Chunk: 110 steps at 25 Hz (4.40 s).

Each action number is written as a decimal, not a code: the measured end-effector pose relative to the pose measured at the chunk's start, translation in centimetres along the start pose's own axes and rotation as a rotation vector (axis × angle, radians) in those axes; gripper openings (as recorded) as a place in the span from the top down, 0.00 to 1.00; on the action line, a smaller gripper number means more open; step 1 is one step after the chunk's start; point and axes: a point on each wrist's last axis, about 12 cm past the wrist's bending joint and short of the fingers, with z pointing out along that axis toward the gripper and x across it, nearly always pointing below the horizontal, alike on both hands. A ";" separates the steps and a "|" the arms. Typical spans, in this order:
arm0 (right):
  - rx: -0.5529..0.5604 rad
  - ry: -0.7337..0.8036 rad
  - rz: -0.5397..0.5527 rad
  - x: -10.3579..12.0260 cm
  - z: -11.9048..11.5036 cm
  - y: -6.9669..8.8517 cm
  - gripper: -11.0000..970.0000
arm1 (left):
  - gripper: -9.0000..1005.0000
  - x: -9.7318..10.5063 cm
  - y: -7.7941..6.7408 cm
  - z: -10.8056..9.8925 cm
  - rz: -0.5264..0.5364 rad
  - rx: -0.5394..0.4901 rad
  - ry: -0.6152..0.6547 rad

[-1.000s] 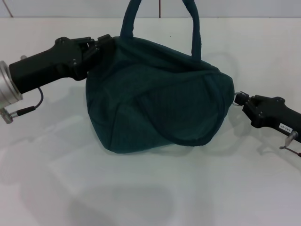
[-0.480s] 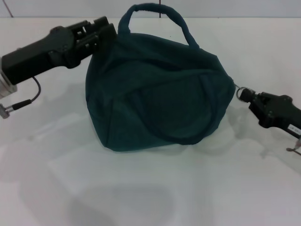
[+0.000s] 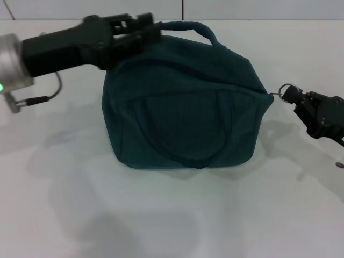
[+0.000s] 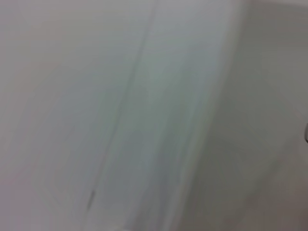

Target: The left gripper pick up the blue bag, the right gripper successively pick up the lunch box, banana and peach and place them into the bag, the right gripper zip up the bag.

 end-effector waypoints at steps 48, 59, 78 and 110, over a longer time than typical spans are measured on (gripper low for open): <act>0.038 0.020 0.018 0.7 0.1 -0.1 0.98 | 0.69 -5.4 1.8 13.3 0.386 -0.052 0.665; 0.043 0.022 0.022 0.9 -0.2 -0.1 0.98 | 0.84 -5.3 1.4 13.3 0.371 -0.032 0.672; 0.070 0.064 0.037 1.6 -0.4 -0.2 0.98 | 0.90 -5.8 0.4 12.6 0.241 0.028 0.652; 0.157 0.072 0.075 2.3 -3.7 -0.5 0.98 | 0.78 -5.5 -1.7 11.1 0.070 0.189 0.484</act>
